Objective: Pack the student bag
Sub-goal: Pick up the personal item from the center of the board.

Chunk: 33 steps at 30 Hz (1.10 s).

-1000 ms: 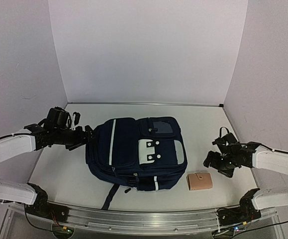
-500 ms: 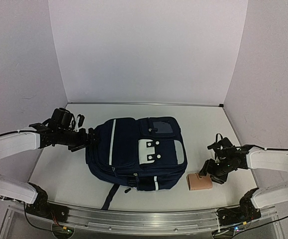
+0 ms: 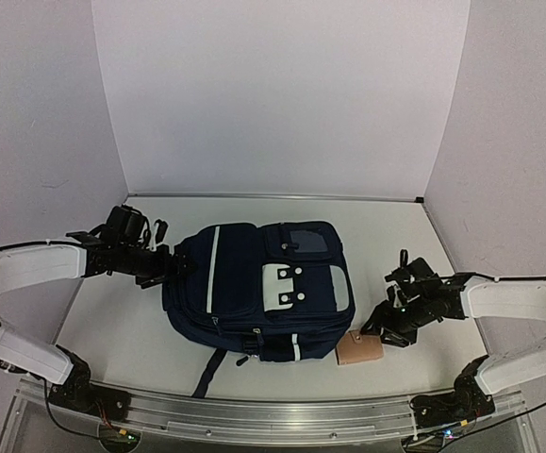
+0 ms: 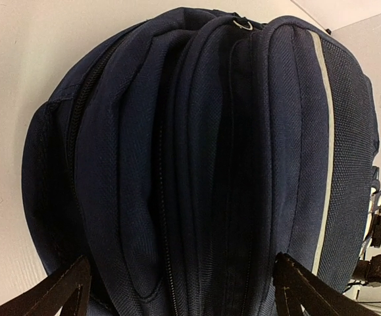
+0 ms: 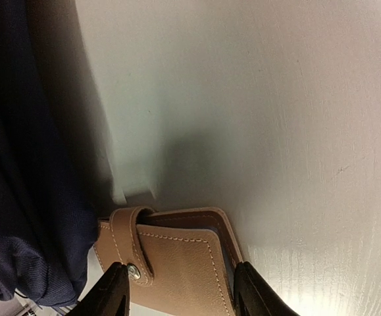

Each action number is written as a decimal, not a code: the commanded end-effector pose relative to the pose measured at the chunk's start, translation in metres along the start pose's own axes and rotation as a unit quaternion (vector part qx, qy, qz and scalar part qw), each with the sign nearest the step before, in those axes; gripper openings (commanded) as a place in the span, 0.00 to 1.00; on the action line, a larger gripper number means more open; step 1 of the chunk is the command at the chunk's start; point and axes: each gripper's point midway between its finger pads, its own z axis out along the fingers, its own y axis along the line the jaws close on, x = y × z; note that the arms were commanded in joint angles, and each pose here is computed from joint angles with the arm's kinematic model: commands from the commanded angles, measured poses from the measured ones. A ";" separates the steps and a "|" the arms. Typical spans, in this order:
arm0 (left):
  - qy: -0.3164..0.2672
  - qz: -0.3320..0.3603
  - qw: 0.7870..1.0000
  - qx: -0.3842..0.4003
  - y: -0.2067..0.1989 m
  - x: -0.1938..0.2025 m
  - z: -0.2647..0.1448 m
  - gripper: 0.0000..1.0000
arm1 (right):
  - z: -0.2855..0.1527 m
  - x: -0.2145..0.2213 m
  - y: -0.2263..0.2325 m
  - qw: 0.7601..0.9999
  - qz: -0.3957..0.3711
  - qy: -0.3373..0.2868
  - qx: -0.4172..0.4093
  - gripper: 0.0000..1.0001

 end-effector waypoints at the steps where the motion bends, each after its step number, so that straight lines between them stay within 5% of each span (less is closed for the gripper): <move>1: -0.028 0.022 0.999 0.027 -0.018 -0.023 -0.005 0.96 | 0.007 0.017 -0.006 1.000 -0.009 0.029 0.003 0.52; 11: -0.022 0.023 0.999 0.028 -0.020 -0.025 -0.002 0.96 | 0.005 0.032 0.012 0.999 -0.035 0.041 -0.009 0.24; 19: -0.033 0.027 0.999 0.027 -0.022 -0.026 -0.011 0.97 | -0.027 0.013 0.030 0.999 -0.002 -0.025 -0.045 0.02; 33: -0.032 0.061 0.991 0.114 -0.059 -0.029 -0.024 0.97 | -0.155 -0.041 0.026 0.977 0.014 -0.211 0.033 0.00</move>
